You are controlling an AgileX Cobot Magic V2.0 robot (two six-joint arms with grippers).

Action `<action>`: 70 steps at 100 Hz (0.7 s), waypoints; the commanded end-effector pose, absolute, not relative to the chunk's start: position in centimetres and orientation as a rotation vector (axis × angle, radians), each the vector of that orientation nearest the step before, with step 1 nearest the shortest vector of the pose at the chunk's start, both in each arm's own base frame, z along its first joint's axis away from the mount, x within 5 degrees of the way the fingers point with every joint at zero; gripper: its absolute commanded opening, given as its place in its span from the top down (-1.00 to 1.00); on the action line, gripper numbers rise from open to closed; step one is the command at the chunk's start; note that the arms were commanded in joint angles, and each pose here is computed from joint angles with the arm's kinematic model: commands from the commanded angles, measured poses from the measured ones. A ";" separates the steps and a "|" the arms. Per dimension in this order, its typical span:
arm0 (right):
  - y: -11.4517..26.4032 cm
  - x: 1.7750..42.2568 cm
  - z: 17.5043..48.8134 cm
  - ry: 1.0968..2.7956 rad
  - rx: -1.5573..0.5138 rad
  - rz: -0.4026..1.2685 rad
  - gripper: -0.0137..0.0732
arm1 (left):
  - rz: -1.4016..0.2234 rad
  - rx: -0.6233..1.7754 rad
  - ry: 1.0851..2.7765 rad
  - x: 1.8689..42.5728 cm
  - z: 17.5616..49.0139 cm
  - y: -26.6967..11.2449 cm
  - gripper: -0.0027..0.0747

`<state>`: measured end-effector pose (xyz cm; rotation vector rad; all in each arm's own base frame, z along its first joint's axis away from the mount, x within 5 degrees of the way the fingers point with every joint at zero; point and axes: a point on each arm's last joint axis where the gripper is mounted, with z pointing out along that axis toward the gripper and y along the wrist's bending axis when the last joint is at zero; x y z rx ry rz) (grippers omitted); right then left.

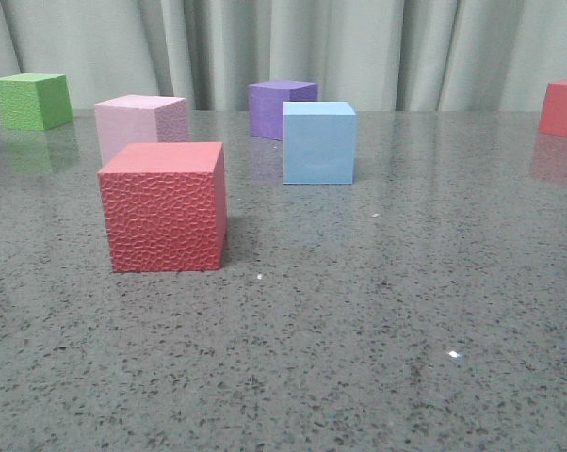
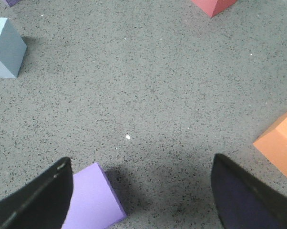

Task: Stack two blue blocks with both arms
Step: 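Lower the left gripper and close it on the light-blue cube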

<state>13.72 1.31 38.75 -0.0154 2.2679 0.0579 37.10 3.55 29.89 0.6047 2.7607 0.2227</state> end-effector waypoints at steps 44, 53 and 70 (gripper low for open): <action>1.3 13.8 39.9 2.181 -0.027 0.059 -0.68 | 0.191 0.624 2.646 36.7 32.6 3.2 -0.81; 1.3 13.8 39.9 2.181 -0.027 0.059 -0.68 | 0.191 0.626 2.646 36.7 32.6 3.2 -0.81; 1.3 13.8 39.9 2.181 -0.027 0.059 -0.68 | 0.191 0.627 2.645 36.7 32.6 3.2 -0.81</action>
